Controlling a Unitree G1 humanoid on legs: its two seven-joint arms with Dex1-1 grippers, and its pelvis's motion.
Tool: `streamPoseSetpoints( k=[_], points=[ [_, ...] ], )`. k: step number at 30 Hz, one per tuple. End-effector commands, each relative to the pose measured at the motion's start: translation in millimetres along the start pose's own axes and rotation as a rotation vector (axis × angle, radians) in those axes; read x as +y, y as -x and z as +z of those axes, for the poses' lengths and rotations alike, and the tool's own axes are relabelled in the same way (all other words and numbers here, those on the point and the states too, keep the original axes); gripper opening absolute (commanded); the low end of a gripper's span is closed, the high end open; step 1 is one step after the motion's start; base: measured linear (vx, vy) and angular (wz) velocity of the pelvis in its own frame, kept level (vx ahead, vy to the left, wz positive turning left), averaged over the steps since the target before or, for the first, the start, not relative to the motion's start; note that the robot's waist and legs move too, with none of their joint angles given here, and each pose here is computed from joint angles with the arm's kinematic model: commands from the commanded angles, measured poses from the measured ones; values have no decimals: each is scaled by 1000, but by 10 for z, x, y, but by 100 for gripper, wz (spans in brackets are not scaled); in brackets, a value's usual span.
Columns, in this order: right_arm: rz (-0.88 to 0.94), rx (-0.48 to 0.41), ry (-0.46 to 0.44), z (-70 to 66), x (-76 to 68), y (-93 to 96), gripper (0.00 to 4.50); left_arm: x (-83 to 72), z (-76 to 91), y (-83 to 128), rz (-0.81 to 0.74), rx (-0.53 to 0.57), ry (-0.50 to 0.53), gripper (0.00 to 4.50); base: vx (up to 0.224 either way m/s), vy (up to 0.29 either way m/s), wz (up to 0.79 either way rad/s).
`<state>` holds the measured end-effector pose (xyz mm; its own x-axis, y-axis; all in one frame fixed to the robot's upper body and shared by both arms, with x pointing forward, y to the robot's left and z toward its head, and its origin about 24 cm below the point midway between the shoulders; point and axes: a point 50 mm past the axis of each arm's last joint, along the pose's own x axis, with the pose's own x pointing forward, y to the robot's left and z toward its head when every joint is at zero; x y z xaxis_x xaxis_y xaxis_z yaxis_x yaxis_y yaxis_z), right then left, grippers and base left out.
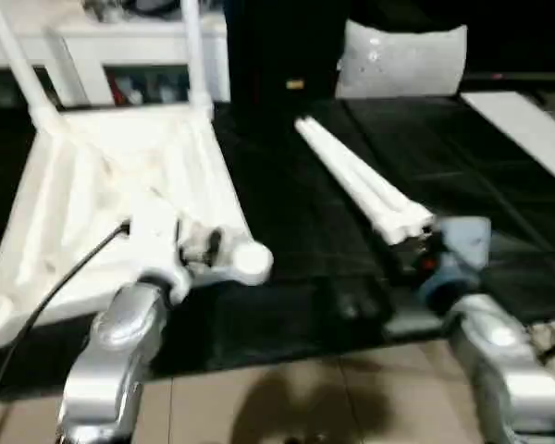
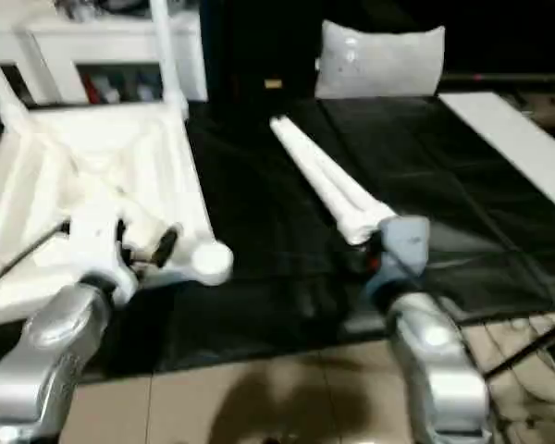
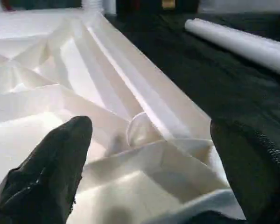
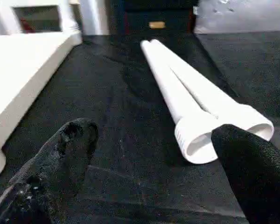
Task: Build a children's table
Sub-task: Move to table
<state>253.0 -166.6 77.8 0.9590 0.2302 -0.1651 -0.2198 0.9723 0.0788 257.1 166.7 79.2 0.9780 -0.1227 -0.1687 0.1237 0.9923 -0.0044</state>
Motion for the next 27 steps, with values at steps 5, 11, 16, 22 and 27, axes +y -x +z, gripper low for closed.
streamPoseSetpoints(
  k=[5, 11, 16, 22, 27],
  points=[
    [36, -1, 49, -16, -11, 63, 450, -151, 86, 76, -94, -58, -2, 441, -95, -152, -1],
    [70, -7, 48, 1, 40, 28, 450, -175, 45, 74, -105, -39, -4, 441, -84, -11, 25],
    [61, -23, 35, 18, 22, 5, 450, -184, 27, 64, -109, -32, 0, 441, 46, 6, 69],
    [82, -25, 57, 38, 26, -33, 450, -177, 0, 46, -103, -24, 5, 441, 127, 52, 27],
    [51, 10, 85, 3, -27, -47, 450, -193, -16, 35, -129, -15, -21, 441, 185, -55, 5]
  ],
)
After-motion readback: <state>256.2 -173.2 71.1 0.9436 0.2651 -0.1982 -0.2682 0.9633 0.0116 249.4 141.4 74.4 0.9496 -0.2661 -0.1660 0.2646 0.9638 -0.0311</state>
